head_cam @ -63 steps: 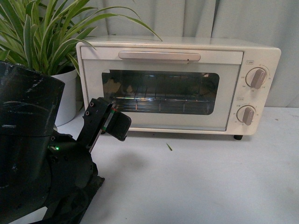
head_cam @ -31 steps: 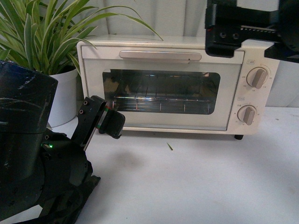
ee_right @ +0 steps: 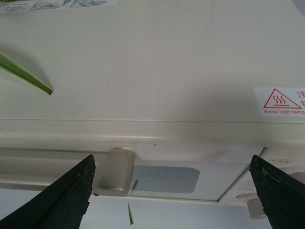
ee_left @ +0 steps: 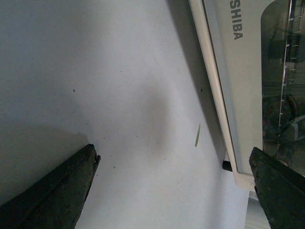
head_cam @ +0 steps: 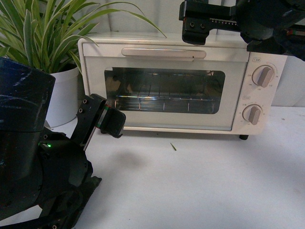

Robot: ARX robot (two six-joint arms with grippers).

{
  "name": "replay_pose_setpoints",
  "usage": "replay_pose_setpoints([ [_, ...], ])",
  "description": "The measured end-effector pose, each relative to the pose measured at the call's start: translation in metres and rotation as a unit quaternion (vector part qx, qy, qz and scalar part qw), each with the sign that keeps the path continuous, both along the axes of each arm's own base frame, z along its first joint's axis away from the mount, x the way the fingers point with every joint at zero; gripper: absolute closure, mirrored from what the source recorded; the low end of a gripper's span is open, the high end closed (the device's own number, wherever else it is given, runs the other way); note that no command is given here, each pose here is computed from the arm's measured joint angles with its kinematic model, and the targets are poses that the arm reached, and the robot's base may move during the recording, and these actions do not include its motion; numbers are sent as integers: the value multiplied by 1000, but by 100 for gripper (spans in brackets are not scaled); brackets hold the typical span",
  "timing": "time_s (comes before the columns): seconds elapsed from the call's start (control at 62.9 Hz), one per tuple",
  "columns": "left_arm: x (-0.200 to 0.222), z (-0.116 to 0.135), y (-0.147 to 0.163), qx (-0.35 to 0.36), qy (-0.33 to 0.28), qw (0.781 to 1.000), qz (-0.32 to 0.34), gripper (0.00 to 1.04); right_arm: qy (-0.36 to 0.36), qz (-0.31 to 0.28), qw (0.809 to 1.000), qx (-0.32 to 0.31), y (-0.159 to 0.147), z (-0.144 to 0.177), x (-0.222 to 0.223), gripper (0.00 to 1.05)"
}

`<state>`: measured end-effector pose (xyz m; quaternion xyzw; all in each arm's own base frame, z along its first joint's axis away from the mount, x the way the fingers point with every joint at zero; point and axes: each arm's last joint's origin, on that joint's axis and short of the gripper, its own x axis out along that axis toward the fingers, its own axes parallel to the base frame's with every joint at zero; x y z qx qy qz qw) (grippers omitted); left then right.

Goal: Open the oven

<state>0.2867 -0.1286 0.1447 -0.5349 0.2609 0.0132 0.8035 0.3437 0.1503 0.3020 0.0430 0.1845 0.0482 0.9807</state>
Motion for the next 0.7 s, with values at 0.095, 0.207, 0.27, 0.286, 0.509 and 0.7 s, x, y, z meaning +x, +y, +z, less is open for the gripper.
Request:
replay_pose_setpoints([
  [0.095, 0, 0, 0, 0, 0, 1000, 0, 7, 6, -4, 1000, 1, 2, -1, 4, 9],
  [0.207, 0, 0, 0, 0, 0, 1000, 0, 7, 7, -8, 1000, -2, 4, -1, 7, 9],
  [0.27, 0, 0, 0, 0, 0, 1000, 0, 7, 6, -11, 1000, -6, 4, -1, 7, 9],
  [0.286, 0, 0, 0, 0, 0, 1000, 0, 7, 6, -11, 1000, -8, 4, -1, 7, 9],
  [0.509, 0, 0, 0, 1, 1, 1000, 0, 7, 13, -8, 999, -31, 5, -4, 7, 9],
  [0.7, 0, 0, 1, 1, 2, 1000, 1, 7, 18, 12, 998, -54, 4, -4, 5, 9],
])
